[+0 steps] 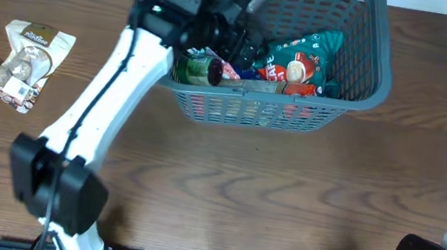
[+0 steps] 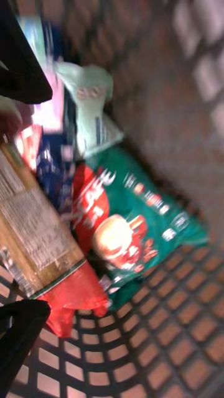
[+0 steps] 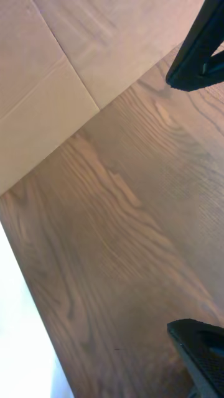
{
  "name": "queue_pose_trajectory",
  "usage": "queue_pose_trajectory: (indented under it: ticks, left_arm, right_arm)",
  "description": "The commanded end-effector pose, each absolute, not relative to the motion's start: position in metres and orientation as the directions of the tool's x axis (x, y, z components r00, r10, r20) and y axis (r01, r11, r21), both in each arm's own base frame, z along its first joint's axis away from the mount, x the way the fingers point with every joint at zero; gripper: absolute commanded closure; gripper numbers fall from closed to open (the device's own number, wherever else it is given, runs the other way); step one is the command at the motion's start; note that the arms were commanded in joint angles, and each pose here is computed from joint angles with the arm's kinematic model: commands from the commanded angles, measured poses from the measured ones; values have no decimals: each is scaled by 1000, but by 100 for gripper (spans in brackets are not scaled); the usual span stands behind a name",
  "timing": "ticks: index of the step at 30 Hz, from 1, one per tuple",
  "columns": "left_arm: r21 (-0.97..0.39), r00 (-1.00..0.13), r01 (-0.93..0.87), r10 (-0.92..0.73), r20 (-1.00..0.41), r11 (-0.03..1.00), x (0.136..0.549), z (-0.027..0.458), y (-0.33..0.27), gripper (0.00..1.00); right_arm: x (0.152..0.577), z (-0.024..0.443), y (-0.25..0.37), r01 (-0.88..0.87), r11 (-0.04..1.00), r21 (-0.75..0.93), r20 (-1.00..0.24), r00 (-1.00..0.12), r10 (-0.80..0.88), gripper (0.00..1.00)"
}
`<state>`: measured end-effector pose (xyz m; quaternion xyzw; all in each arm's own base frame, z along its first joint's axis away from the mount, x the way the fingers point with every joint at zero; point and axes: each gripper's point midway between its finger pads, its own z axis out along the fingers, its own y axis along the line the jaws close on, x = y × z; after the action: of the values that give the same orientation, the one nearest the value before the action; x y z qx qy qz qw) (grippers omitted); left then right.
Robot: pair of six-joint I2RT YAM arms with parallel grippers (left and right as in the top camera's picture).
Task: Pack container
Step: 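Carry the wipe pouch with the left gripper and release into the basket, then move the left gripper to the Pantree bag and grasp it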
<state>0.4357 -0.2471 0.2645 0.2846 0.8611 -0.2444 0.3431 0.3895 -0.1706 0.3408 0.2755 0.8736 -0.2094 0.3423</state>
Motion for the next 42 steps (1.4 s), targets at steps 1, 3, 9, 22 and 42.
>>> queue_pose_trajectory:
  ticks: [1,3,9,22,42]
  left_arm:
    - [-111,-548,532,241,-801,840,442,319,-199,1]
    - [-64,-534,405,179,-826,912,444,343,-164,1]
    - [-25,-472,-36,-39,-881,999,431,394,-49,1]
    - [227,-544,-654,-239,-804,721,355,372,180,1]
    - [460,-920,-268,-83,-383,847,381,228,259,2]
  right_arm:
    - [384,353,-173,646,747,-155,-737,-579,348,1]
    - [384,353,-173,646,747,-155,-738,-579,348,1]
    - [384,353,-173,646,747,-155,-738,-579,348,1]
    - [384,353,-173,646,747,-155,-738,-579,348,1]
    - [384,353,-173,646,747,-155,-738,-579,348,1]
